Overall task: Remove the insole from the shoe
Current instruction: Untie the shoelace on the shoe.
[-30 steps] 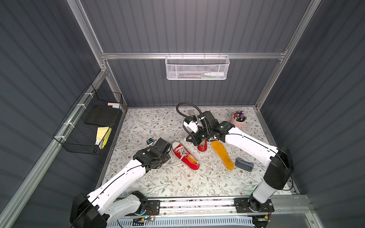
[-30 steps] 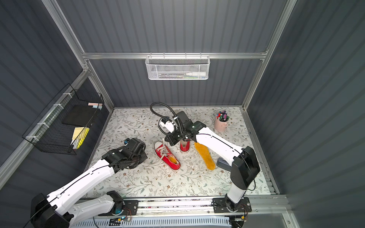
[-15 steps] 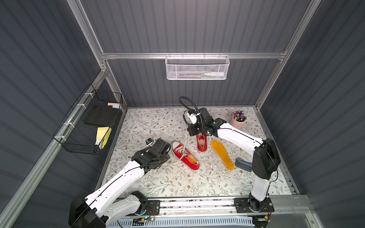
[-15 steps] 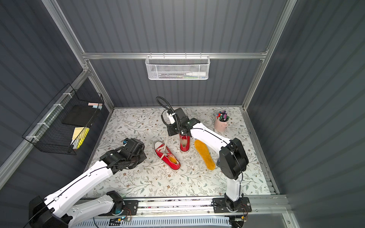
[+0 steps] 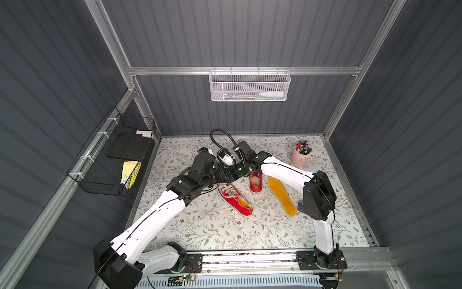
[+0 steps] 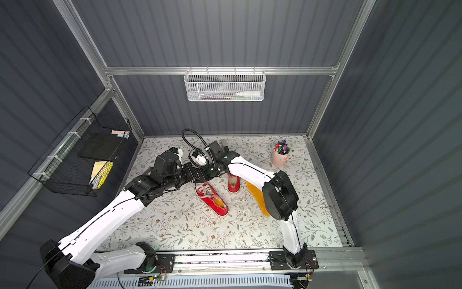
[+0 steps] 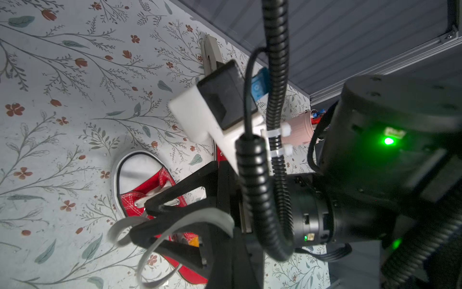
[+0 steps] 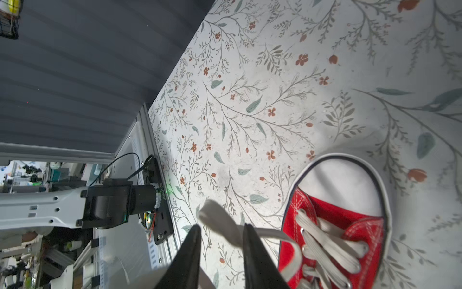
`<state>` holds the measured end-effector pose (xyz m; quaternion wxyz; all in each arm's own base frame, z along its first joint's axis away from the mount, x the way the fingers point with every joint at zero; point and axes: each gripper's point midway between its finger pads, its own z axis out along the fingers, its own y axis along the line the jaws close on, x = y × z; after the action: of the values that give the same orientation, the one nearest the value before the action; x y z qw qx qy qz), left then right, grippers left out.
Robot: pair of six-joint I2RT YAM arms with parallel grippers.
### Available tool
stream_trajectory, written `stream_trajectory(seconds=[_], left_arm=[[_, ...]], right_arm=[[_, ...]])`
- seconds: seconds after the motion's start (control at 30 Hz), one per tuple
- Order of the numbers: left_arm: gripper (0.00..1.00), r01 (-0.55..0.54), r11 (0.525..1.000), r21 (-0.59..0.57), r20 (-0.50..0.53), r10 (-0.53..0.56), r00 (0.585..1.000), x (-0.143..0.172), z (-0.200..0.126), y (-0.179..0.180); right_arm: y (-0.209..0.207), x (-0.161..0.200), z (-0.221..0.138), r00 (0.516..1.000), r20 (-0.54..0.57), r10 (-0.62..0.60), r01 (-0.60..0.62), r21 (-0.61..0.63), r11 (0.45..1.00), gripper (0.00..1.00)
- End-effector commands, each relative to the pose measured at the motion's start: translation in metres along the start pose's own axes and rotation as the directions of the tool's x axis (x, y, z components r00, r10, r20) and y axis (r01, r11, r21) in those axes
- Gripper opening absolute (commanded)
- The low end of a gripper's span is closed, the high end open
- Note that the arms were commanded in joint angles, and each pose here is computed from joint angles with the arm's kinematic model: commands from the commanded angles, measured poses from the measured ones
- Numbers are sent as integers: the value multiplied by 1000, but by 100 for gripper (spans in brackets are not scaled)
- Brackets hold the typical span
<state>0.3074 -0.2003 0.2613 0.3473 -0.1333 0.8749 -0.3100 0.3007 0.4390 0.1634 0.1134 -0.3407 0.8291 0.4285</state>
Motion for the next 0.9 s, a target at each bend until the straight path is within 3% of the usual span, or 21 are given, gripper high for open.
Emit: stream_trajectory(seconds=[0.0,0.23,0.43,0.53,0.57,0.67,0.7,0.73,0.87], left_arm=[[0,-35,980,197,15,32,999,-2,-15,-42],[0,-36,988,152,31,32,999,-6,5,-35],[0,-37,997,74,55,33,998,-28,52,-33],[0,-24,998,-58,34,26,999,-34,82,-9],[7,-19,996,-84,49,23,999,-44,89,-6],[74,13,976,-217,31,-7,1000,-46,109,36],[92,21,966,-257,35,-12,999,-49,109,47],[99,26,957,-289,45,-14,999,-53,106,55],[99,46,902,-429,91,-8,996,-65,65,80]], right_arm=[[-20,5,-3,998,-15,60,-58,80,995,50],[-36,-17,-102,981,181,74,-109,191,976,59],[-56,46,-148,961,223,161,-230,331,915,53],[-50,75,-150,942,231,244,-309,308,900,49],[-48,82,-150,929,238,284,-348,298,889,49],[-38,98,-146,907,229,354,-409,277,869,46],[-34,101,-144,904,226,363,-416,276,866,46],[-30,102,-142,902,224,369,-422,272,865,46],[-14,104,-127,856,214,470,-512,229,828,47]])
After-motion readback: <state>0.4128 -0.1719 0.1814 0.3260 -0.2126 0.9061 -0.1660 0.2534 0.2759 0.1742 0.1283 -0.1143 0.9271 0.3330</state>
